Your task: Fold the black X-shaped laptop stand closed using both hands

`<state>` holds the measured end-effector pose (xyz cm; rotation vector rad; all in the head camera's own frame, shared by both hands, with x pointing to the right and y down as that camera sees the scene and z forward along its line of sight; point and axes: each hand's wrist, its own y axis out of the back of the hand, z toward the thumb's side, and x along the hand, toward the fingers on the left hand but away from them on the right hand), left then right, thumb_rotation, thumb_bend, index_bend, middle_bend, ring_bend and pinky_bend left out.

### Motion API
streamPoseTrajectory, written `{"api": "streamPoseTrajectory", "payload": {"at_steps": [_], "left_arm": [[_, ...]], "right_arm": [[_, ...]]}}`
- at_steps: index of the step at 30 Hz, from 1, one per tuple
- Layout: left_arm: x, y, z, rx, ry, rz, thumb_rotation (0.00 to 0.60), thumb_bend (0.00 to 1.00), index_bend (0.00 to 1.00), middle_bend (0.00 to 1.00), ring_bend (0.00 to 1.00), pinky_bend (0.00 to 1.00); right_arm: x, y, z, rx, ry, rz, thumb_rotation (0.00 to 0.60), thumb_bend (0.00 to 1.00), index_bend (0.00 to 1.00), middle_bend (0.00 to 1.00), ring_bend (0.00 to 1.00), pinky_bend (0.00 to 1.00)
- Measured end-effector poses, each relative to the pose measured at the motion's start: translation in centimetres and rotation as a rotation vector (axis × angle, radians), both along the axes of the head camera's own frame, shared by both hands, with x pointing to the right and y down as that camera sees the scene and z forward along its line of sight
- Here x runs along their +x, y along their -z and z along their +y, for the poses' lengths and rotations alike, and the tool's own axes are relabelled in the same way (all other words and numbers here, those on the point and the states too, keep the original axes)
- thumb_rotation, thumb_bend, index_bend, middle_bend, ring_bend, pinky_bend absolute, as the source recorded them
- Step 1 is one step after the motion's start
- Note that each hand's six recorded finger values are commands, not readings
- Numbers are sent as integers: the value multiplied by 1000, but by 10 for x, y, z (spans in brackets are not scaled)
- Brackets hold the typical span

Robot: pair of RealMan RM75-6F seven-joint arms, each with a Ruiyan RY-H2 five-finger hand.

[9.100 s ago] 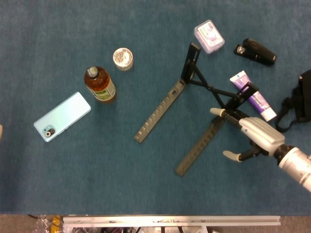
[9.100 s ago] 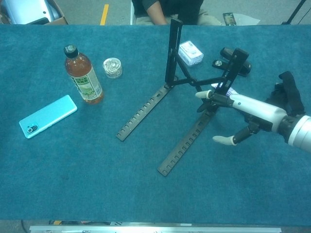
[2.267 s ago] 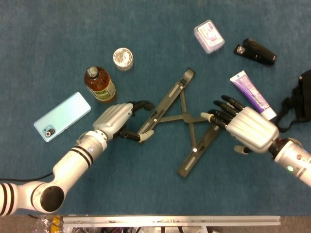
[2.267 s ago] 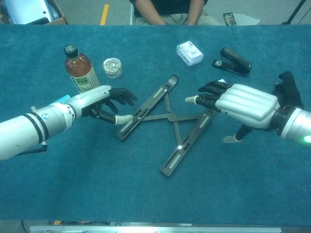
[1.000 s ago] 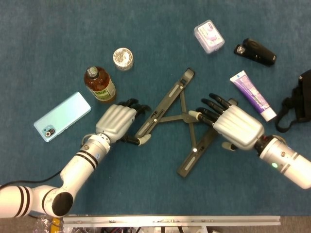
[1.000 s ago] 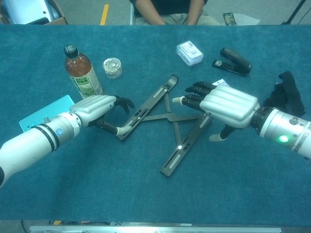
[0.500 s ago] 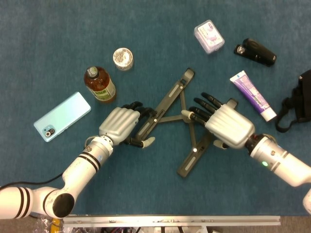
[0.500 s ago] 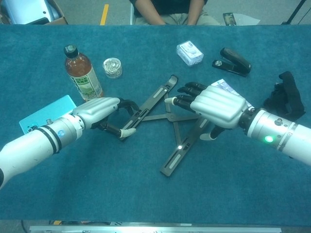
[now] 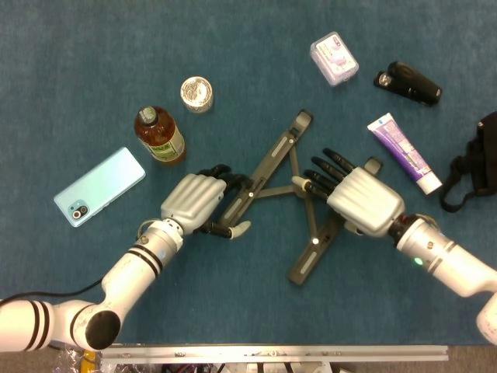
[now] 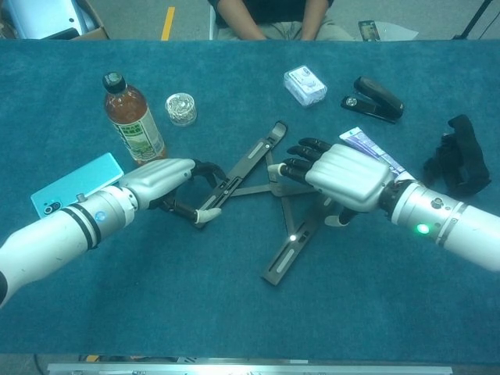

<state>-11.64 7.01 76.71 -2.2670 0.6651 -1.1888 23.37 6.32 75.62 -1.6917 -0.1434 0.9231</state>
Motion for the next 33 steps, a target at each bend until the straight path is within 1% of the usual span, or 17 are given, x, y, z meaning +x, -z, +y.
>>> {"api": "streamPoseTrajectory", "payload": {"at_steps": [8,33], "left_arm": [[2,2,2,-3,-3,8,340,276,177,262,94,188],[3,6,11,-24,-13,22,339,276,177,262,90,188]], "right_arm": [[-7,-2,0,56,-4,-13,600,104,0,141,0,47],[-39,-9,-4,104,-7,-56,600,103,0,141,0,49]]}}
